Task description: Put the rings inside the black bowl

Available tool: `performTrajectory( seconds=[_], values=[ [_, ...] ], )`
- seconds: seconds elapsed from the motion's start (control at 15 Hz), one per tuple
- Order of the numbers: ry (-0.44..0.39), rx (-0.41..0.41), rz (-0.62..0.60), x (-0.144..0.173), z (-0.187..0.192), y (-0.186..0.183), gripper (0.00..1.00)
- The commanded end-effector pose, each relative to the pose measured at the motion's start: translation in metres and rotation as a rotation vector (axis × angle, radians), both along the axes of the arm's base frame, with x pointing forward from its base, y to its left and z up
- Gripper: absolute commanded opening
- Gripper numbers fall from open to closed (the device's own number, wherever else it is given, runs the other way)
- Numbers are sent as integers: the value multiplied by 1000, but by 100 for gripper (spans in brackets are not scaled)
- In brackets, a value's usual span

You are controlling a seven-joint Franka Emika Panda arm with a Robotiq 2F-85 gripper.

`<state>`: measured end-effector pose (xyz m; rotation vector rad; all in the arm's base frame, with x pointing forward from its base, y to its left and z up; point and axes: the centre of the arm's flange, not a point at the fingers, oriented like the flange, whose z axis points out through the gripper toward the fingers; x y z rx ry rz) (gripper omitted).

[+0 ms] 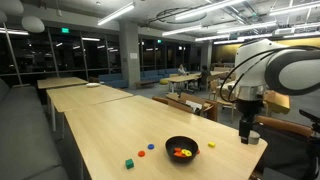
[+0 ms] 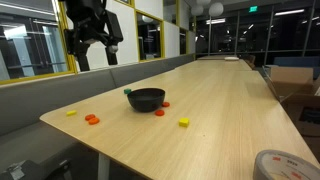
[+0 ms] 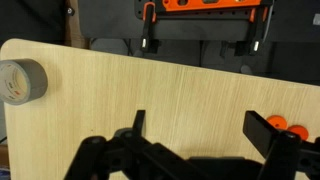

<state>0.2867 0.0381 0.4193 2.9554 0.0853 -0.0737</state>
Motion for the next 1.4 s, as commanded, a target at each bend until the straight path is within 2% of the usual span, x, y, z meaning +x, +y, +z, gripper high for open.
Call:
performTrajectory(
  seconds=[0.0, 0.4, 0.47, 0.8, 1.0, 1.13, 1.33],
  values=[
    [1, 0, 0, 0, 0, 0, 100],
    [3, 0, 0, 0, -1, 0, 100],
    [-22, -24, -21, 5, -1, -2, 100],
    [-268, -96, -44, 68, 16, -15, 100],
    [-370, -94, -49, 113, 19, -21, 100],
    [-373, -73, -80, 138, 14, -26, 100],
    [-327, -36, -180, 159, 1, -38, 100]
  ],
)
